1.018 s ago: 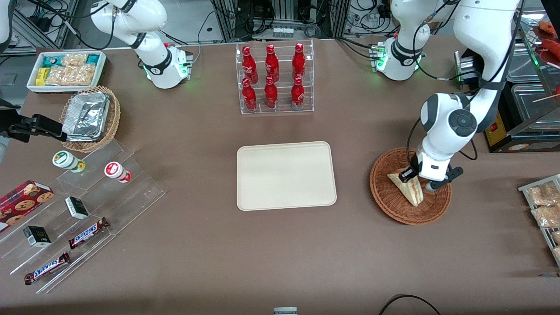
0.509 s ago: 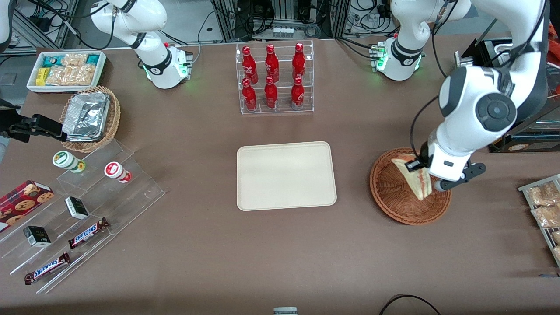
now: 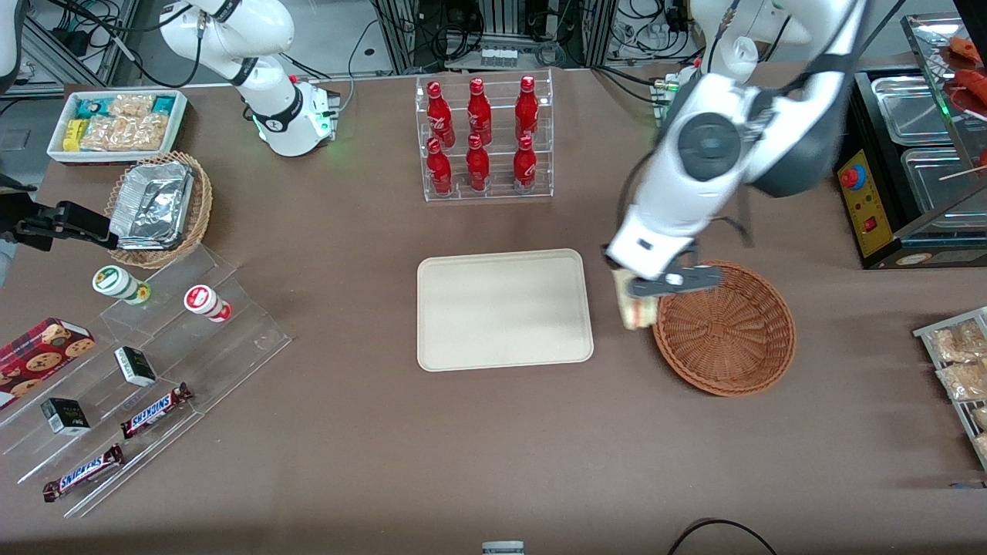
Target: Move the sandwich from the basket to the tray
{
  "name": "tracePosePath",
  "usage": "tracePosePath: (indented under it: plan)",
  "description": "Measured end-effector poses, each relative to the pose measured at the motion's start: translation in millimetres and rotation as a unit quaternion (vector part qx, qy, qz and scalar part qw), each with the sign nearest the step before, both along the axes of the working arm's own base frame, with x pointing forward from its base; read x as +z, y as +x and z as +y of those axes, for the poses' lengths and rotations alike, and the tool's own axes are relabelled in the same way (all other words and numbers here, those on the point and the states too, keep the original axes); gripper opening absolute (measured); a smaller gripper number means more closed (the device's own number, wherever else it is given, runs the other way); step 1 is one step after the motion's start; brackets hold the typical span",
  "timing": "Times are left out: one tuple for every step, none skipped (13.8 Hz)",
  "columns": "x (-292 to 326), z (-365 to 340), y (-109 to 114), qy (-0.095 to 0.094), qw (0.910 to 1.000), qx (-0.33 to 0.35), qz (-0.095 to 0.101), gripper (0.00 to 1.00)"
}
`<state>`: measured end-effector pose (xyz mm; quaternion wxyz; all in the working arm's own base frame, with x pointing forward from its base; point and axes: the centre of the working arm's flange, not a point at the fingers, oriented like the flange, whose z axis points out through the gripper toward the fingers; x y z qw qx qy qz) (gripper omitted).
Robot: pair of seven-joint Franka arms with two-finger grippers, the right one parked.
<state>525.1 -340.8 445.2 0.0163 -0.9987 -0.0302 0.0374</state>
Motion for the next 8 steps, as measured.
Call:
tracePosePath:
  plan:
    - [-16.0, -26.4, -5.3, 0.003, 0.9999, -0.011, 0.007, 0.18]
    - [-35.3, -51.3, -8.8, 0.006, 0.9997, -0.018, 0.014, 0.18]
    - [-55.9, -73.5, -10.6, 0.007, 0.9994, -0.026, 0.019, 0.18]
    - [-77.6, -94.4, -11.5, 0.007, 0.9991, -0.035, 0.022, 0.18]
    - [-98.6, -111.6, -12.7, 0.005, 0.9989, -0.040, 0.023, 0.18]
    - [-117.9, -126.2, -14.4, 0.002, 0.9989, -0.042, 0.021, 0.18]
    - [-132.8, -138.5, -16.9, -0.002, 0.9990, -0.043, 0.016, 0.18]
    - [-143.9, -147.3, -19.6, -0.004, 0.9990, -0.043, 0.010, 0.18]
